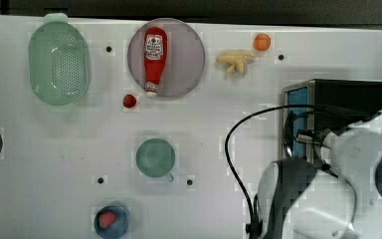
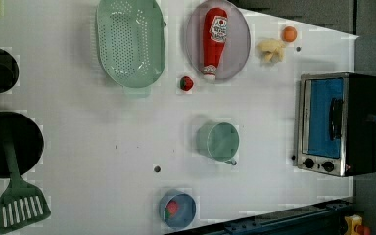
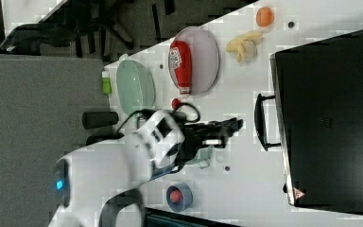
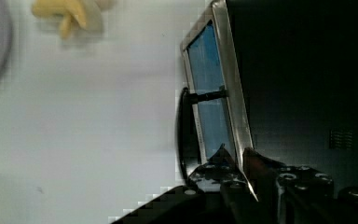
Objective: Flap open oven.
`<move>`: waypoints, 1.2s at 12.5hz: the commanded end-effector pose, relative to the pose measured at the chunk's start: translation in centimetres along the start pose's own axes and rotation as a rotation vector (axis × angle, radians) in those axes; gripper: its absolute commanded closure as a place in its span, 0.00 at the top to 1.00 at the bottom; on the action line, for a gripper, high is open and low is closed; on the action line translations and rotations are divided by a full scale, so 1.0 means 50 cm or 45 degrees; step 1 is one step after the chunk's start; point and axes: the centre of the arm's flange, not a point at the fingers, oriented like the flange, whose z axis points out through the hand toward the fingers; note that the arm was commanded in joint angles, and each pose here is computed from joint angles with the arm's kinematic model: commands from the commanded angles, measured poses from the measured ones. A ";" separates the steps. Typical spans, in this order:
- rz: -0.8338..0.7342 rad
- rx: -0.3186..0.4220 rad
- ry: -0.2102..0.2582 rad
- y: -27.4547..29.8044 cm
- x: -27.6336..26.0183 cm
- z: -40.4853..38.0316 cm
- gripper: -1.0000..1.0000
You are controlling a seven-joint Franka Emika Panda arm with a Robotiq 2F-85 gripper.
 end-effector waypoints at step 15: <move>-0.211 -0.112 -0.077 -0.114 -0.038 0.232 0.18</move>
